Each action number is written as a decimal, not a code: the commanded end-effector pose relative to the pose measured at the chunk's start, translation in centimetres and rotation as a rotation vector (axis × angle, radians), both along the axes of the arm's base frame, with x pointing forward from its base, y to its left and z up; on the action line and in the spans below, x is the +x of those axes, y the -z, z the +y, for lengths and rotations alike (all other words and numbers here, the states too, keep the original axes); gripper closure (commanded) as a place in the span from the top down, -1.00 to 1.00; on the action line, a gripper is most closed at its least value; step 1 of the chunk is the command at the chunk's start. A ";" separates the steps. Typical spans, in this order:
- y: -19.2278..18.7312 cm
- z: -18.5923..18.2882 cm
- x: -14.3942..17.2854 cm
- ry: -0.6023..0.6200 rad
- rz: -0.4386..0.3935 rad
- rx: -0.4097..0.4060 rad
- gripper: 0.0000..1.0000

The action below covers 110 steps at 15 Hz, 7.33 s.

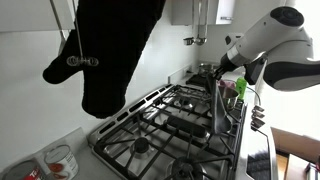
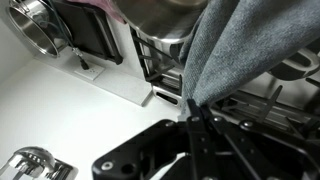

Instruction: Pick up the gray towel from the stove and use it to move the pot from the front right stove plate onto the rear right stove plate before putting it down on the stove

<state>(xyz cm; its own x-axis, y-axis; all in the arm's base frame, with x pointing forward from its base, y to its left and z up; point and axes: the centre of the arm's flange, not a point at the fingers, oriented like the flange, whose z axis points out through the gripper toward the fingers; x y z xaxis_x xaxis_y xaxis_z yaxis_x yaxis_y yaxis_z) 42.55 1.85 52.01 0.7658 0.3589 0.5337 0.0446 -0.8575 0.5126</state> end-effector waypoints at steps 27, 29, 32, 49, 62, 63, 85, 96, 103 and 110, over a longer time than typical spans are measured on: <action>5.4 1.9 7.4 -0.070 -0.128 -0.017 0.29; 5.2 1.9 7.2 -0.069 -0.109 -0.013 0.60; 3.7 1.5 6.8 -0.047 -0.072 0.063 0.98; 1.3 3.3 7.4 0.176 0.214 0.434 1.00; 1.3 0.3 9.7 0.664 0.166 0.593 1.00; 1.2 0.0 9.9 0.710 0.181 0.618 1.00; 7.9 -2.9 10.7 1.254 0.273 0.841 0.54; 8.6 -3.1 10.9 1.281 0.284 0.847 -0.73; 8.3 -3.3 11.2 1.234 0.262 0.831 -0.78; 8.2 -4.7 12.7 1.128 0.263 0.778 -0.78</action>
